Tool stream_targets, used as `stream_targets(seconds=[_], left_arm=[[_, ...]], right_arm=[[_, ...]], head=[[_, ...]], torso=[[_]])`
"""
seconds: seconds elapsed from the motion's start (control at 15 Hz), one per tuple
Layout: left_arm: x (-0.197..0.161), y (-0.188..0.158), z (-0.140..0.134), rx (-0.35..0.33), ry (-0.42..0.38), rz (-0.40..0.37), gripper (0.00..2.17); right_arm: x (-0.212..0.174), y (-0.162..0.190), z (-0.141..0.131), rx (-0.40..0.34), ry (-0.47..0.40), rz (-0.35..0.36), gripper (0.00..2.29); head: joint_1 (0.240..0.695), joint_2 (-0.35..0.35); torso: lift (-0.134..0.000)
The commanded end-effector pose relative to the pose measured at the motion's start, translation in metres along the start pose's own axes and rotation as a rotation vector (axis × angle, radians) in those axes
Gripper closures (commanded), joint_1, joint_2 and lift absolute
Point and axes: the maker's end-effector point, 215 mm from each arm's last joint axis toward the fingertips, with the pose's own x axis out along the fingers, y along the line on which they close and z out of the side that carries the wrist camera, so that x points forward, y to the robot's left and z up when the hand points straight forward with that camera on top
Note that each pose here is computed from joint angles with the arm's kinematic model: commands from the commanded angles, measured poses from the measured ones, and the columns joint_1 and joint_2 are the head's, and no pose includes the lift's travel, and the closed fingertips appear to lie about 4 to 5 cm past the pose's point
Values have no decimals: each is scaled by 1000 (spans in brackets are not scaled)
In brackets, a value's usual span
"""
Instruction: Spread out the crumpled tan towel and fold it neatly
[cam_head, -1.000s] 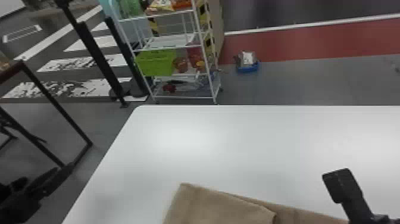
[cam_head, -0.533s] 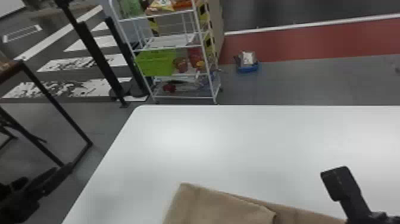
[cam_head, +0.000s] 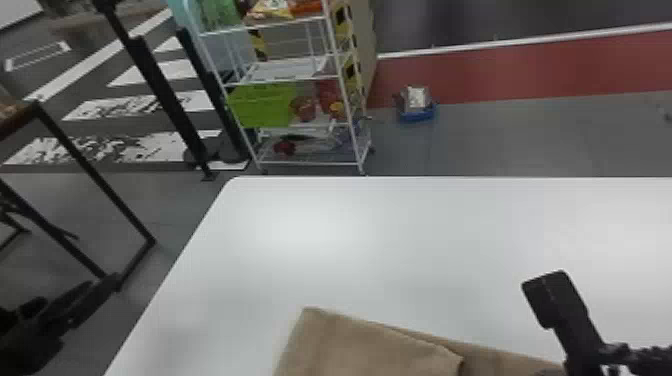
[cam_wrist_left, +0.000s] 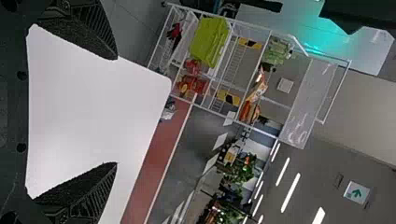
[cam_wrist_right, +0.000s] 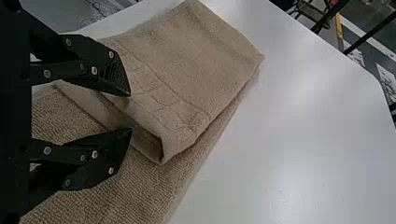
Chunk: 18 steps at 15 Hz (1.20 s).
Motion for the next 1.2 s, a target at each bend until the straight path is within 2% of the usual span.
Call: stream_targets(seconds=[0.0, 0.07, 0.13, 0.33, 0.4, 0.87, 0.93, 1.13], left_arm=[[-1, 1, -1, -2, 1, 2, 76], [0, 0, -1, -2, 2, 0, 76], [0, 0, -1, -2, 2, 0, 76], [-1, 1, -2, -3, 2, 2, 76], [-1, 1, -2, -3, 2, 2, 76], [0, 0, -2, -4, 1, 0, 76], [0, -1, -2, -4, 1, 0, 76], [-1, 0, -2, -5, 0, 1, 76]], right_arm=[[4, -1, -3, 0, 18, -3, 728], [6, -1, -5, -1, 25, -3, 734], [7, -1, -5, -6, 27, -8, 846], [7, -1, -5, -7, 28, -9, 883], [7, -1, -5, -7, 28, -10, 988], [4, -5, -1, -3, 20, -16, 1062], [5, -5, -1, -7, 23, -17, 1214], [4, -9, 2, 2, 15, -24, 1237]], head=[[695, 350], [695, 350], [695, 350], [695, 350], [695, 350], [695, 350], [695, 350], [695, 350]], torso=[[-122], [-122], [-122], [-122], [-122], [-122], [-122], [-122]])
